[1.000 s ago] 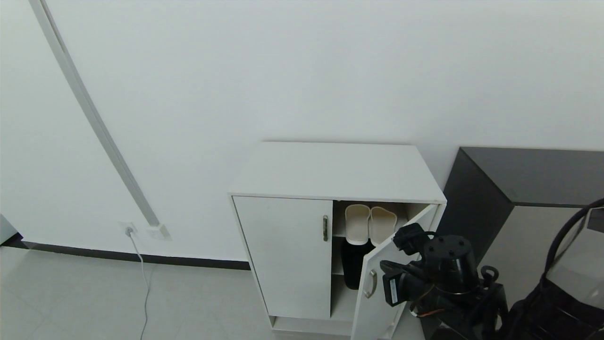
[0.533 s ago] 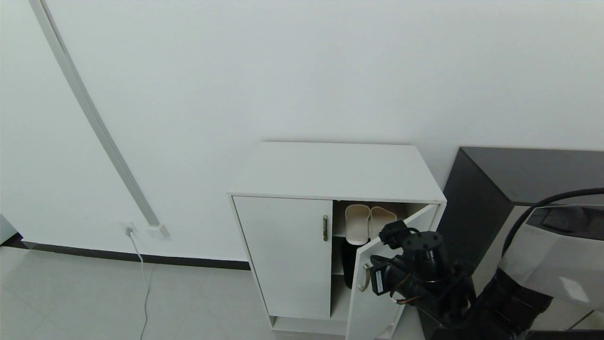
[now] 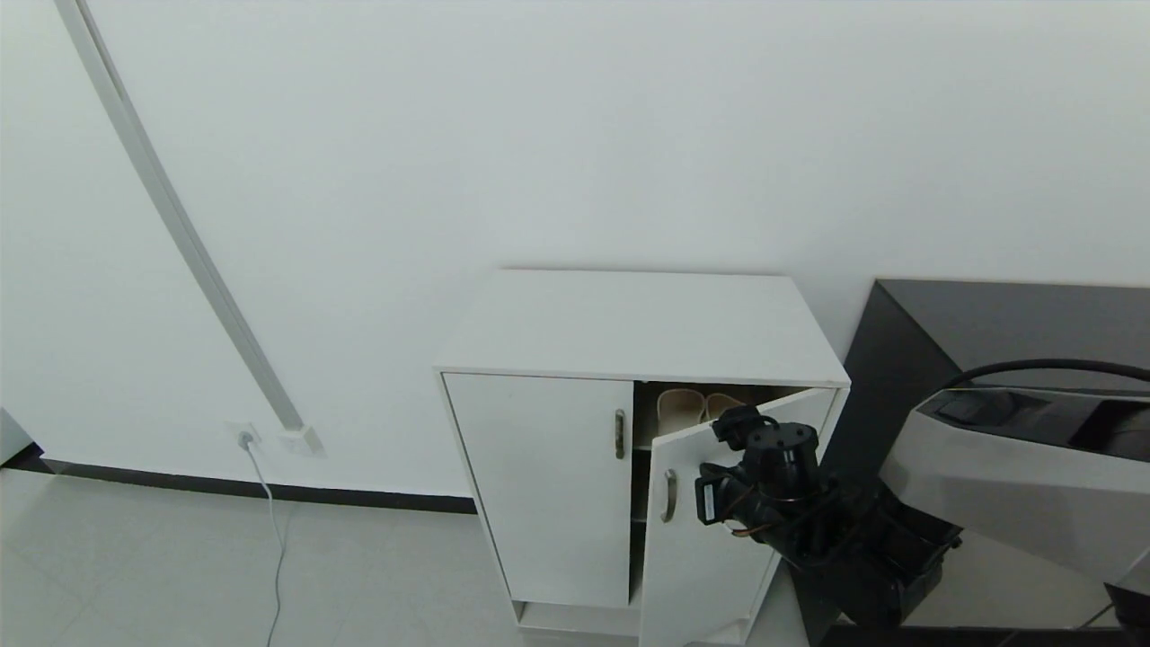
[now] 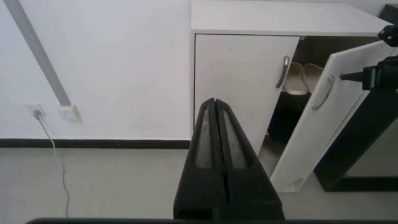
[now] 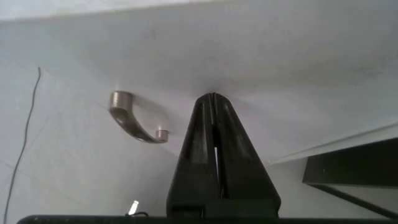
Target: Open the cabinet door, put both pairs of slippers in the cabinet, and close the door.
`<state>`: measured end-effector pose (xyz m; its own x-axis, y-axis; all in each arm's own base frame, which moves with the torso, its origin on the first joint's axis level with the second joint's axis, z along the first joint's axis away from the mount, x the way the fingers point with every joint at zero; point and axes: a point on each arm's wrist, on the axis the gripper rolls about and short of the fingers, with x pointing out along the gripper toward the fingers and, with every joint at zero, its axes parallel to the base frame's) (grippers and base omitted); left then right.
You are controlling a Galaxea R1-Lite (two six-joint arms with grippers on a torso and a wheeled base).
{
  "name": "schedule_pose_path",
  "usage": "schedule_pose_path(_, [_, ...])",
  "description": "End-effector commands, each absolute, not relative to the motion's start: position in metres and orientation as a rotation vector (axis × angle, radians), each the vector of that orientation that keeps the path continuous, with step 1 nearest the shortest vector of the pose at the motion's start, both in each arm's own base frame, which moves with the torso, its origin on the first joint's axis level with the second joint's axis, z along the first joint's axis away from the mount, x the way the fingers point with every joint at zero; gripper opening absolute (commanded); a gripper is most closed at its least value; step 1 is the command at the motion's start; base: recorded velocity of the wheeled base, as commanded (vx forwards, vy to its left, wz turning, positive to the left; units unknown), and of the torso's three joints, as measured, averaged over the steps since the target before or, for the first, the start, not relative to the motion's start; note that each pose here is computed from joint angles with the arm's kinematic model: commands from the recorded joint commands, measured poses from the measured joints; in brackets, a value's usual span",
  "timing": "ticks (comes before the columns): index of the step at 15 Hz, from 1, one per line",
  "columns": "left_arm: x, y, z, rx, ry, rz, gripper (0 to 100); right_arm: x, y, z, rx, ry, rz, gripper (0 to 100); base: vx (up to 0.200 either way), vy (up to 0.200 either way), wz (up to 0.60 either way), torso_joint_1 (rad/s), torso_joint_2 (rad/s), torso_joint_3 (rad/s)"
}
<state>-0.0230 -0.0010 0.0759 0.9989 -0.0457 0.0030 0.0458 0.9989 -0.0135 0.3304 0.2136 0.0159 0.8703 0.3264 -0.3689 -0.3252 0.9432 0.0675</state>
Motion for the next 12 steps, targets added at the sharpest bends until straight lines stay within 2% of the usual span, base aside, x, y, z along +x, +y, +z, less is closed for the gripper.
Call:
schedule_pose_path(1, [-0.023, -0.001, 0.076, -0.014, -0.001, -0.046, 0, 0.343, 0.214, 0.001, 0.002, 0.397, 0.320, 0, 0.000, 0.000, 0.00, 0.000, 0.00, 0.000])
schedule_pose_path(12, [-0.023, -0.001, 0.076, -0.014, -0.001, -0.046, 0, 0.381, 0.216, -0.006, 0.006, 0.351, 0.288, 0, 0.000, 0.000, 0.00, 0.000, 0.00, 0.000])
